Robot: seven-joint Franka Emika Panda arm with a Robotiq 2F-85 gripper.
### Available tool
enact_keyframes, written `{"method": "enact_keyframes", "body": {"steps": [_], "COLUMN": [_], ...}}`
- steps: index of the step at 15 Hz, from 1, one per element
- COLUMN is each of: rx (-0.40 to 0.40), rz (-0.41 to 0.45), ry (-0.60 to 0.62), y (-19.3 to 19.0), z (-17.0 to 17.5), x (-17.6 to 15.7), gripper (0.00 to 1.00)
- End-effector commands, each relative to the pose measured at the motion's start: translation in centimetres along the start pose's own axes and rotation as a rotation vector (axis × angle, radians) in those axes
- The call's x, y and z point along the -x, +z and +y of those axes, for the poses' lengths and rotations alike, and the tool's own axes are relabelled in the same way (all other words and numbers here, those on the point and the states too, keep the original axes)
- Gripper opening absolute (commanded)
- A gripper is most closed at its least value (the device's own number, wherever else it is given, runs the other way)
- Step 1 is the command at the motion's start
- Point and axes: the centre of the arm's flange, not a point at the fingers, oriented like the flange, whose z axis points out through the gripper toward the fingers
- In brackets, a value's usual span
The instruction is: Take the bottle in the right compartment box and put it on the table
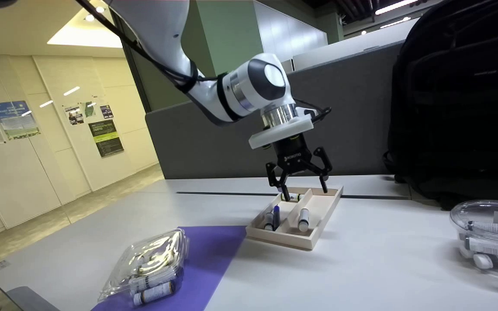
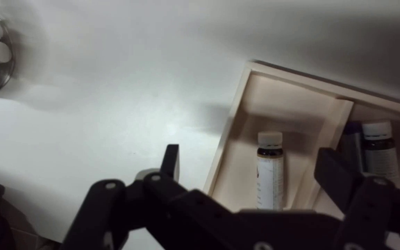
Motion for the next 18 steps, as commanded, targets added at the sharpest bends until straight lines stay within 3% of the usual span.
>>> {"method": "enact_keyframes", "body": {"steps": [1,4,5,7,16,18], "rx": [0.016,0.029,0.028,0.034,0.063,0.061], "rz": [-0.028,-0.045,-0.049,-0.055,-0.060,-0.068], "ry": [-0.002,-0.033,-0.040,-0.055,-0.144,-0.142], "y": [1.6,3.1,3.5,4.0,4.2,4.4], "z": [0.8,0.1,-0.1,-0.4,-3.2,-3.2], "x": [-2.0,-2.7,-2.9,-3.3,-4.8,-4.9], "gripper": [1.00,1.00,0.75,0.66,0.03,0.39]}}
